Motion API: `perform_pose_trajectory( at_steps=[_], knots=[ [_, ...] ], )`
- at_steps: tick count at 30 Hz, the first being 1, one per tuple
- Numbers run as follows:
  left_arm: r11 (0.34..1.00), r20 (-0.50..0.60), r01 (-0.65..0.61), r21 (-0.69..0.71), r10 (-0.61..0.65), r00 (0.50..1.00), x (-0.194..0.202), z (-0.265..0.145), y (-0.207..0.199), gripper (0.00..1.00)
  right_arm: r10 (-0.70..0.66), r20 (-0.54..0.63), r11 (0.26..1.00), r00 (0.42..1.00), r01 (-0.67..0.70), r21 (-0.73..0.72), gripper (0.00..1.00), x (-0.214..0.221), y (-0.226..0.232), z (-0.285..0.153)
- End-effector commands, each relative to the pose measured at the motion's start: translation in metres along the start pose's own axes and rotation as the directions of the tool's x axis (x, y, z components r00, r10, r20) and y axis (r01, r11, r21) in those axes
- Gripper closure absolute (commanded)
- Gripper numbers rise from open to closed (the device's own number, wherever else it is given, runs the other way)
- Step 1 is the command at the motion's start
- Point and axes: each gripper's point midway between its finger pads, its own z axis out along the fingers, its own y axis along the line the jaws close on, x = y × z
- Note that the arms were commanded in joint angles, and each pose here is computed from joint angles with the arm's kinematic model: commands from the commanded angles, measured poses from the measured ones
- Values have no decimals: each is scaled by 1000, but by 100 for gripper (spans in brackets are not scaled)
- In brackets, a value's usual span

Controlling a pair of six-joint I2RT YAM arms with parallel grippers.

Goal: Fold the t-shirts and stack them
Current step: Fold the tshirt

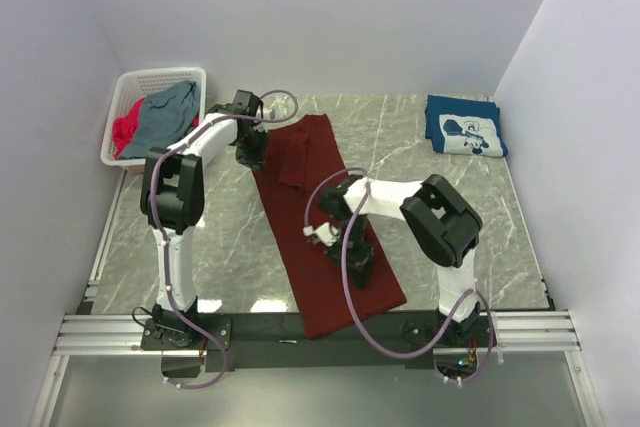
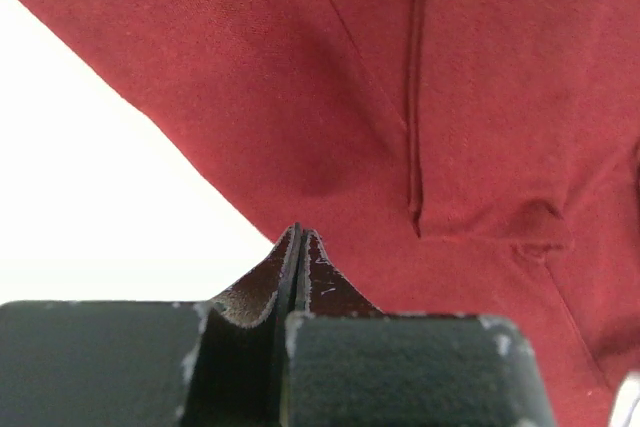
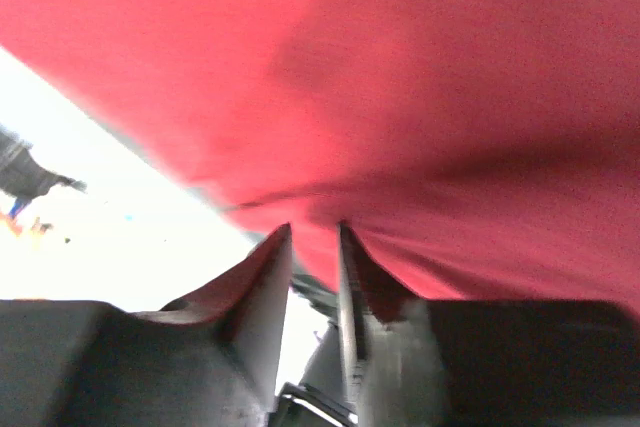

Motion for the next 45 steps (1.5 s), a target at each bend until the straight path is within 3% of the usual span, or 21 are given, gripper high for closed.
perform_pose_trajectory(
  at_steps=[1,4,9,14,18,19,22,24,25,26,29,33,38,45],
  knots=[
    [1000,-7,23,-3,-23,1000,-6,8,2,98,-95,126,966,987,122,-230,66,-18,71,-21],
    [999,-30,14,29,-14,999,-6,23,-2,98,-147,269,942,952,218,-256,60,-30,91,-58],
    [999,-28,-12,41,13,1000,-23,50,-2,97,-115,456,944,882,240,-225,56,-43,80,-112],
    [998,-26,-46,53,47,999,-38,85,-7,96,-7,593,966,805,159,-205,57,-55,40,-152],
    [988,53,-148,41,145,988,-70,96,-23,92,82,705,986,704,47,-162,57,-70,-8,-196],
    [975,108,-221,31,216,970,-88,90,-32,91,102,729,988,677,16,-153,57,-73,-22,-207],
    [970,219,-242,4,236,947,-119,72,-38,82,126,762,991,635,-42,-128,57,-89,-50,-226],
    [967,343,-255,-2,240,908,-149,32,-46,71,150,779,989,609,-82,-126,58,-103,-65,-236],
    [968,346,-252,8,234,908,-145,28,-44,66,154,792,988,590,-92,-124,58,-113,-75,-239],
    [966,415,-259,6,233,880,-159,-7,-49,56,158,802,987,576,-104,-120,58,-120,-81,-242],
    [964,498,-263,30,213,840,-165,-51,-54,44,176,831,983,528,-142,-118,59,-142,-101,-253],
    [950,482,-281,134,185,857,-144,-63,-66,44,206,844,976,495,-169,-139,60,-168,-121,-258],
    [920,332,-191,343,72,941,-98,-31,-88,64,292,815,954,500,-216,-208,64,-194,-147,-239],
    [889,224,-75,452,-32,974,-77,12,-82,70,381,784,922,491,-267,-281,66,-208,-176,-209]
  ],
)
